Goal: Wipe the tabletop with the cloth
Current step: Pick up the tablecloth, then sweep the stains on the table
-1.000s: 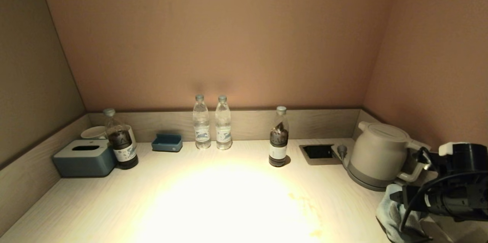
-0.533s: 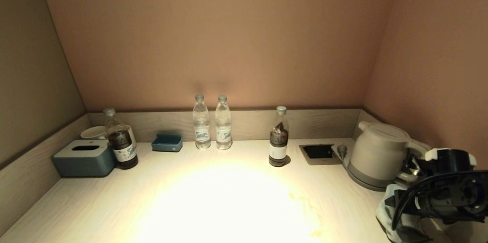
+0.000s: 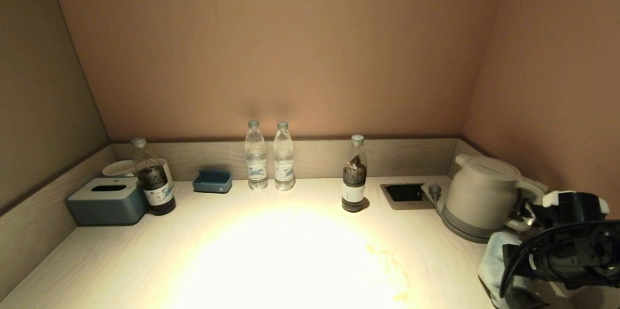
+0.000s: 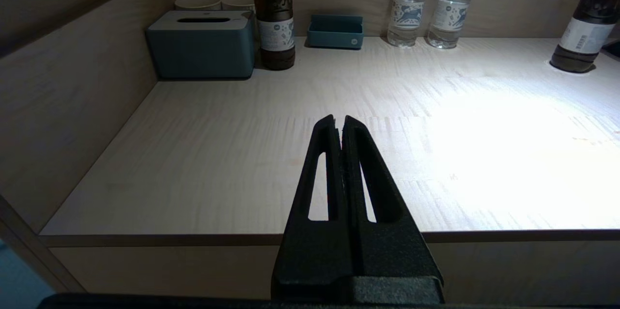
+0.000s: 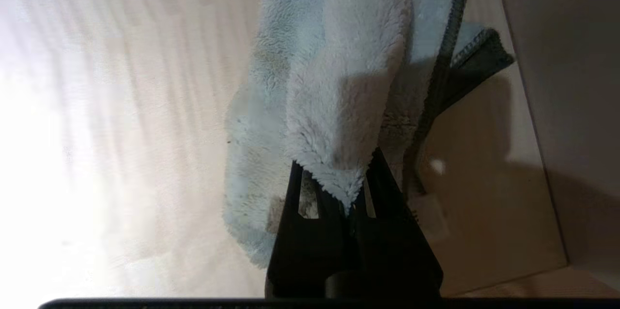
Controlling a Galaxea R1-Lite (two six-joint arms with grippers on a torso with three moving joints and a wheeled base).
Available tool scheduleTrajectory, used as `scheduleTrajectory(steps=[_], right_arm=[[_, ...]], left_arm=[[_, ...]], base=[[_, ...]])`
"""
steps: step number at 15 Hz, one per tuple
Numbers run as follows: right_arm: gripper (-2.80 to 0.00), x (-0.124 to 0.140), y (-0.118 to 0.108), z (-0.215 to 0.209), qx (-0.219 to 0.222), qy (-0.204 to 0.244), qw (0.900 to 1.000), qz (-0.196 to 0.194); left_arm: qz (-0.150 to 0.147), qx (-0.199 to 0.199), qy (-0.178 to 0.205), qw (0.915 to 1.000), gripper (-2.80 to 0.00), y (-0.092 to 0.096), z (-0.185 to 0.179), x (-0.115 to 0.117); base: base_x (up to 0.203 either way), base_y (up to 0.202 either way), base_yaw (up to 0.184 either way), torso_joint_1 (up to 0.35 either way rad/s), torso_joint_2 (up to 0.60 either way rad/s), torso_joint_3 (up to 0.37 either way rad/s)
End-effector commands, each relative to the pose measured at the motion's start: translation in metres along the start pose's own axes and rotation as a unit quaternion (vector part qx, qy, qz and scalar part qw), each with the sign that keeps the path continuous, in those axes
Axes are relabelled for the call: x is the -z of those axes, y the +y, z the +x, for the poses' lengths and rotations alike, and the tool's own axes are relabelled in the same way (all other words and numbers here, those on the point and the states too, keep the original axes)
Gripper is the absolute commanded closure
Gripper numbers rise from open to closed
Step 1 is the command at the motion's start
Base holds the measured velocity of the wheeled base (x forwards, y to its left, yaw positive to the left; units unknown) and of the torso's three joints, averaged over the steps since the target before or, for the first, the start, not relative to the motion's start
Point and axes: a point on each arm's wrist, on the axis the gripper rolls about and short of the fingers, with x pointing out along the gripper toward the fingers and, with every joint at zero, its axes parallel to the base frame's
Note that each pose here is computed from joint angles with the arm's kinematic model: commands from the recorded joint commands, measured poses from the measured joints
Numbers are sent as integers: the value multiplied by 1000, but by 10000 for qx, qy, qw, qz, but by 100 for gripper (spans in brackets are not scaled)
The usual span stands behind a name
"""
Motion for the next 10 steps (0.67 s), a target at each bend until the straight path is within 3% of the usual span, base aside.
scheduleTrajectory(steps=[1,7,10], right_arm=[[0,-5,5,-23,-199,-396,9990,-74],[0,1,42,-78,-1101,-1138,9850,-691],[0,7,67,-89,-1548,-1234,9742,-1087]], left_arm=[[-2,2,8,10000,0,0,0,0],[-2,2,8,10000,0,0,0,0],[-2,2,1,10000,0,0,0,0]], base=[[0,0,0,0,0,0],[0,0,0,0,0,0],[0,0,0,0,0,0]])
